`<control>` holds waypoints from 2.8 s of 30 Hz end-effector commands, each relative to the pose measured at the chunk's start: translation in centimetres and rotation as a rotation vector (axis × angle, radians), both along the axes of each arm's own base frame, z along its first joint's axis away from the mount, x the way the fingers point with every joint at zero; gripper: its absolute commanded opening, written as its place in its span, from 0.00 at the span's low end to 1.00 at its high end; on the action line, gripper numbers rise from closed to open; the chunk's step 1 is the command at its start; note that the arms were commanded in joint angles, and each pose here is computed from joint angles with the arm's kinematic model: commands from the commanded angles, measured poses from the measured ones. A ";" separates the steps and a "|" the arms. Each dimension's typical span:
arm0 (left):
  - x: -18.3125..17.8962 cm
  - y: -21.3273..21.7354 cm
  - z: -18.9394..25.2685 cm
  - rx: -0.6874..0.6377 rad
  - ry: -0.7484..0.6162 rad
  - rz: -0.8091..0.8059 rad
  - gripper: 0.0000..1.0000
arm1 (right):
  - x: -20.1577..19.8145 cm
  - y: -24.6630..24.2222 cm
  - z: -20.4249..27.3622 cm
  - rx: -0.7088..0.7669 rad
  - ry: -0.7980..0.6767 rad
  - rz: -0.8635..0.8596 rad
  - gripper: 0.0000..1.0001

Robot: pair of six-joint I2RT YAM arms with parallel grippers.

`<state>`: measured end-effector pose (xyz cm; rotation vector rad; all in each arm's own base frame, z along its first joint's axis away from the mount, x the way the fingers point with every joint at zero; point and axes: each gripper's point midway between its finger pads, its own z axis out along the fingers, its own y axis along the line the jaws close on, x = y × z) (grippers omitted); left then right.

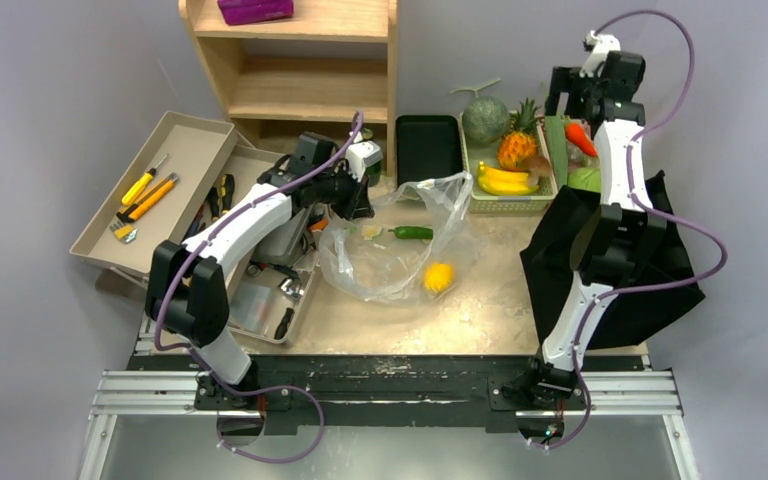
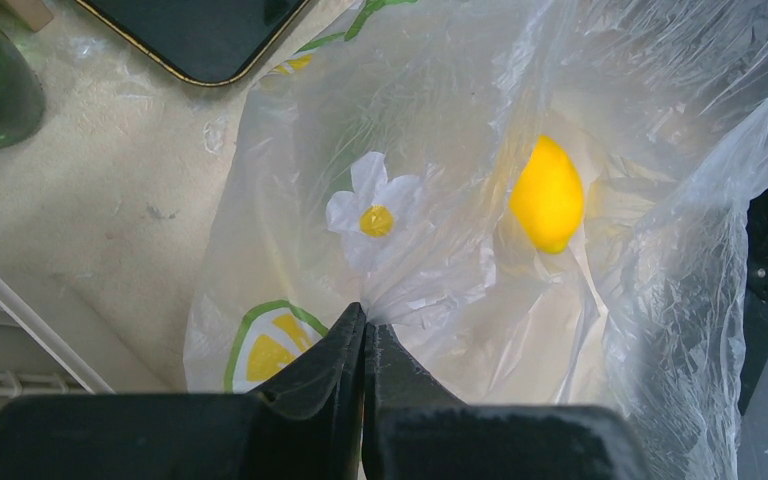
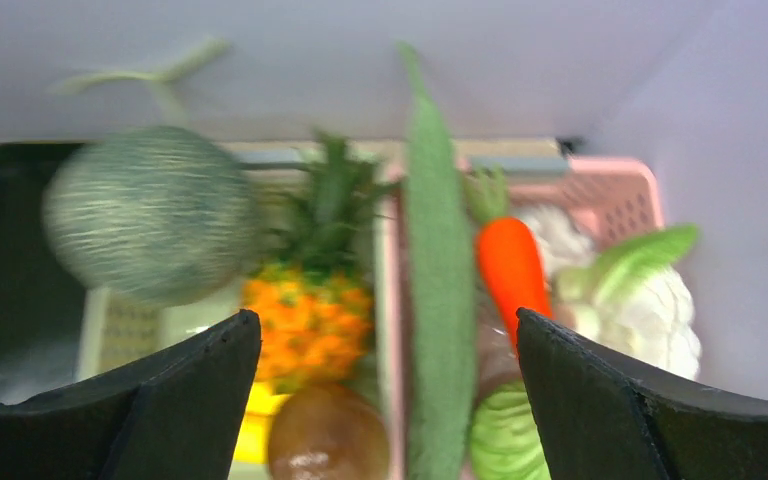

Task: Untie the knot of the grocery bags and take out the mixed food
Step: Place the fake vegetable in the bin, then pick up the fake vegetable from the bin, then place the fake vegetable in the bin.

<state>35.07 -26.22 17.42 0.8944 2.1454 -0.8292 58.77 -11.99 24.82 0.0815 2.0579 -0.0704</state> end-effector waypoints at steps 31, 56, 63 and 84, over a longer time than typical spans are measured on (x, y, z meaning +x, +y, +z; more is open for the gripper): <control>0.9 -0.6 1.5 -0.021 -0.018 0.012 0.00 | -9.3 13.0 -10.7 -0.393 0.636 0.365 0.82; 0.8 -0.3 1.2 -0.008 -0.032 -0.015 0.00 | -10.4 10.9 -13.1 -0.295 0.735 0.371 0.52; 0.8 -0.4 1.0 -0.011 -0.022 -0.017 0.00 | -7.8 6.9 -4.9 -0.257 0.524 0.224 0.51; 1.2 -0.1 0.3 -0.022 0.000 -0.010 0.00 | -4.7 -3.3 -6.2 -0.356 0.466 -0.015 0.90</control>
